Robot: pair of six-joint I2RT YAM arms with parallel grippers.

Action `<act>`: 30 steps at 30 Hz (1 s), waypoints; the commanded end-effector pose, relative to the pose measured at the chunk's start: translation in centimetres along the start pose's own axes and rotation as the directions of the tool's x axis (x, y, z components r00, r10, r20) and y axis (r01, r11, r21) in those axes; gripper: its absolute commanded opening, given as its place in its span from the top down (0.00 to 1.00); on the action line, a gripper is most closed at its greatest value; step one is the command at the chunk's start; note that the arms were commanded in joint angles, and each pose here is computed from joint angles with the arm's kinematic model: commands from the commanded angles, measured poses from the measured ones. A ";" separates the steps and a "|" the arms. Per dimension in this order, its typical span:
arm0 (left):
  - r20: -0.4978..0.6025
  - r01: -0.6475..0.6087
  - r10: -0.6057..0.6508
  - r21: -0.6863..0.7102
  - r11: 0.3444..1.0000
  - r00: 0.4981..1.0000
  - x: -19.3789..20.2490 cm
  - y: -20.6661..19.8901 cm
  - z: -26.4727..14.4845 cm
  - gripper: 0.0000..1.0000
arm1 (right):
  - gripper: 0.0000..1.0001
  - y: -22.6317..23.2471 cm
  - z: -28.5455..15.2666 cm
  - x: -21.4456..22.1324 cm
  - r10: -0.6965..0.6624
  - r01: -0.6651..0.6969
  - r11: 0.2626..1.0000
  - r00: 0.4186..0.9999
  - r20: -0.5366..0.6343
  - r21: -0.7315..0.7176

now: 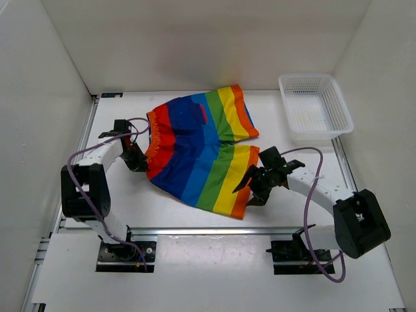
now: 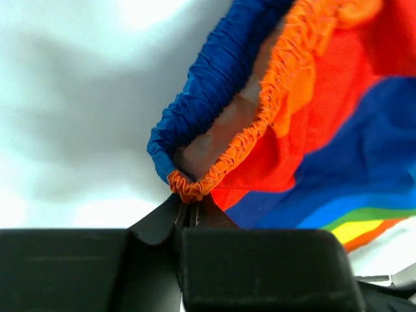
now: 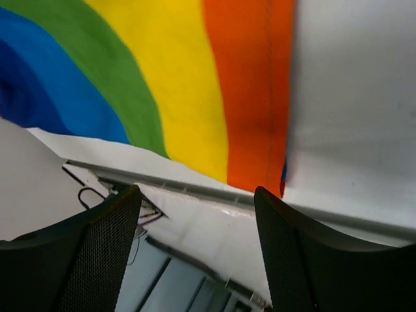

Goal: Fold and stack the shorts
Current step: Fold the shorts

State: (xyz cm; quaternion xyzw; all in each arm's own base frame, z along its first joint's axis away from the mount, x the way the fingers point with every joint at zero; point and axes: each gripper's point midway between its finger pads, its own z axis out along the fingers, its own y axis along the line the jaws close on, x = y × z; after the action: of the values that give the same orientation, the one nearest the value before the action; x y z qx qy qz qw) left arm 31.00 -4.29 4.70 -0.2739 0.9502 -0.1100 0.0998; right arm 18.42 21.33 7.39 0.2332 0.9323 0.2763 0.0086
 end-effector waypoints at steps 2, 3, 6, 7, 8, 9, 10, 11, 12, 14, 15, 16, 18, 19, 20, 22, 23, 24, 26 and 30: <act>0.079 -0.001 -0.002 0.034 0.999 0.997 0.4 -0.3 -2.4 0.90 | 0.25 0.2 -0.5 3.0 0.160 -0.166 0.985 0.981 -0.113 -0.046; 0.097 0.004 -0.009 0.047 0.999 0.995 0.2 -0.6 -3.0 0.90 | 0.25 0.2 -0.9 3.3 0.199 -0.207 0.977 0.974 -0.110 -0.059; 0.105 -0.007 0.001 0.055 0.998 0.994 0.8 -0.6 -3.4 0.90 | 0.26 -1.2 -1.2 4.2 0.276 -0.284 0.957 0.955 -0.112 -0.064; 0.105 -0.007 0.001 0.055 0.998 0.994 0.8 -0.6 -3.4 0.90 | 0.26 -1.9 -1.0 4.6 0.283 -0.290 0.955 0.953 -0.106 -0.053; 0.116 -0.010 0.002 0.063 0.998 0.993 0.7 -0.7 -3.7 0.90 | 0.26 -1.9 -1.1 4.8 0.287 -0.293 0.954 0.953 -0.097 -0.064; 0.116 -0.023 0.014 0.076 0.997 0.993 1.0 -1.2 -3.9 0.90 | 0.26 -2.3 -0.9 5.3 0.312 -0.318 0.947 0.944 -0.108 -0.045; 0.116 -0.023 0.014 0.076 0.997 0.993 1.0 -1.2 -3.9 0.90 | 0.26 -2.2 -0.8 5.5 0.313 -0.320 0.946 0.943 -0.111 -0.054; 0.116 -0.023 0.014 0.076 0.997 0.993 1.0 -1.2 -3.9 0.90 | 0.26 -1.8 -0.6 5.6 0.308 -0.317 0.946 0.944 -0.116 -0.071; 0.123 -0.025 0.014 0.081 0.996 0.992 0.9 -1.3 -4.2 0.90 | 0.27 -2.1 -0.2 6.4 0.301 -0.310 0.949 0.944 -0.131 -0.055; 0.121 -0.035 0.024 0.083 0.996 0.992 1.2 -1.5 -4.1 0.90 | 0.27 -1.8 0.4 6.7 0.300 -0.308 0.950 0.945 -0.129 -0.046; 0.121 -0.035 0.024 0.083 0.996 0.992 1.2 -1.5 -4.1 0.90 | 0.27 -1.4 0.6 6.5 0.295 -0.304 0.951 0.947 -0.128 -0.059; 0.120 -0.026 0.015 0.084 0.996 0.993 1.2 -1.5 -4.1 0.90 | 0.27 -1.9 1.1 6.6 0.293 -0.301 0.953 0.948 -0.123 -0.045; 0.120 -0.025 0.015 0.084 0.996 0.993 1.2 -1.5 -4.1 0.90 | 0.27 -1.5 1.9 6.2 0.301 -0.308 0.950 0.946 -0.123 -0.047; 0.120 -0.025 0.015 0.084 0.996 0.993 1.2 -1.5 -4.1 0.90 | 0.27 -2.1 2.5 6.2 0.310 -0.315 0.949 0.943 -0.123 -0.025; 0.120 -0.025 0.015 0.084 0.996 0.993 1.2 -1.5 -4.1 0.90 | 0.29 -2.1 2.7 6.1 0.309 -0.314 0.949 0.943 -0.123 -0.028; 0.127 -0.027 0.016 0.089 0.996 0.992 1.1 -1.6 -4.4 0.90 | 0.29 -2.3 3.2 5.9 0.311 -0.316 0.949 0.944 -0.113 -0.023; 0.127 -0.028 0.016 0.089 0.996 0.992 1.1 -1.6 -4.4 0.90 | 0.29 -2.4 3.5 5.8 0.313 -0.317 0.948 0.943 -0.113 -0.019; 0.127 -0.028 0.016 0.089 0.996 0.992 1.1 -1.6 -4.4 0.90 | 0.29 -2.4 3.5 5.8 0.313 -0.317 0.948 0.943 -0.113 -0.019; 0.135 -0.030 0.017 0.094 0.995 0.991 0.9 -1.8 -4.6 0.90 | 0.29 -3.0 4.1 5.6 0.326 -0.326 0.945 0.940 -0.100 0.010; 0.135 -0.030 0.017 0.094 0.995 0.991 0.9 -1.8 -4.6 0.90 | 0.33 -3.6 4.6 5.1 0.346 -0.344 0.938 0.936 -0.069 0.037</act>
State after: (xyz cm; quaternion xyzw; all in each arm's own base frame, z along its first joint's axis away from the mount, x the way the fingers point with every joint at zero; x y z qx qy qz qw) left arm 29.48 -5.51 7.69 -0.2671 0.9441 -0.1268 0.1455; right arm 12.45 23.26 2.62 0.3717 0.8822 0.2754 -0.0881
